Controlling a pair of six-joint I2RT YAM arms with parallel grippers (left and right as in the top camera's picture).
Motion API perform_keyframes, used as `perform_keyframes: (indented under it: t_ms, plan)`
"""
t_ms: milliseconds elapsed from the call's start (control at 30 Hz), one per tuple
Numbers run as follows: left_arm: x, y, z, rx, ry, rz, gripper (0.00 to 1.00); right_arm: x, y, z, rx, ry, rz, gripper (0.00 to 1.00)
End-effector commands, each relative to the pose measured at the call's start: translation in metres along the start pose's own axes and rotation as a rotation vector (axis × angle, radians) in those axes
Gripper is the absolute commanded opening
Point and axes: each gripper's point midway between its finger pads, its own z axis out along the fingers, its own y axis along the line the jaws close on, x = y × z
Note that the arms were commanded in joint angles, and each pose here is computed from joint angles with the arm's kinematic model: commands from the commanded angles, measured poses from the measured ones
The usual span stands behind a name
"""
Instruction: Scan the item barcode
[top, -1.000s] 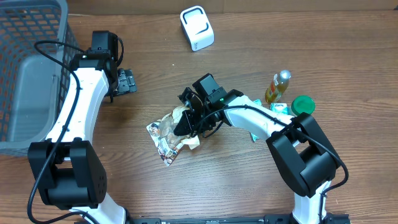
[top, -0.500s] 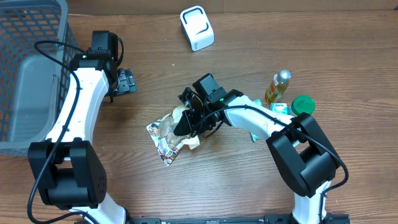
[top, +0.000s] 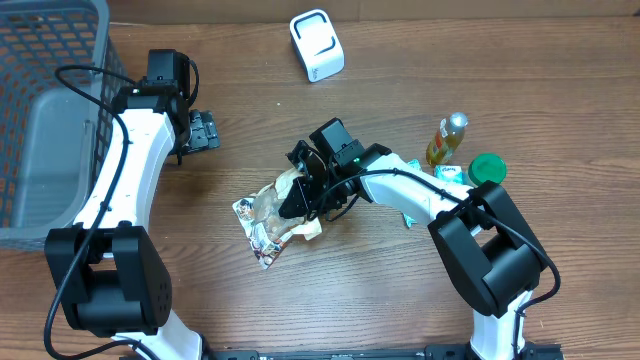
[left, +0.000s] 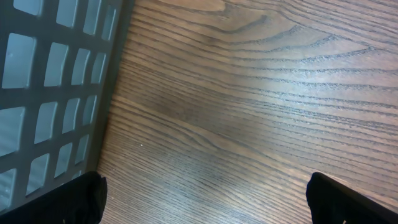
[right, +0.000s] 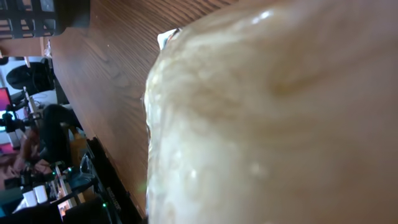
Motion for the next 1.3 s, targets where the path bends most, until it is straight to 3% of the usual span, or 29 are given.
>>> perform_keyframes:
  t_ms: [0, 200, 333, 500, 733, 900, 1267]
  plan:
    - [-0.009, 0.002, -0.004, -0.01, -0.026, 0.004, 0.99, 0.004, 0.001, 0.004, -0.011, 0.014, -0.004, 0.04]
    - [-0.009, 0.002, -0.004, -0.01, -0.026, 0.004, 1.0, -0.003, 0.015, -0.006, -0.063, 0.002, -0.021, 0.04]
    - [-0.009, 0.002, -0.004, -0.01, -0.026, 0.004, 0.99, -0.016, 0.05, -0.034, -0.185, -0.029, -0.07, 0.04]
    - [-0.009, 0.002, -0.004, -0.01, -0.026, 0.004, 0.99, -0.026, 0.075, -0.071, -0.207, -0.108, -0.129, 0.04]
    - [-0.009, 0.002, -0.004, -0.01, -0.026, 0.004, 0.99, -0.046, 0.072, -0.106, -0.005, -0.293, -0.186, 0.04]
    - [-0.009, 0.002, -0.004, -0.01, -0.026, 0.004, 0.99, -0.057, 0.082, -0.135, 0.106, -0.341, -0.265, 0.04]
    - [-0.009, 0.002, -0.004, -0.01, -0.026, 0.004, 0.99, -0.08, 0.132, -0.242, 0.422, -0.479, -0.511, 0.03]
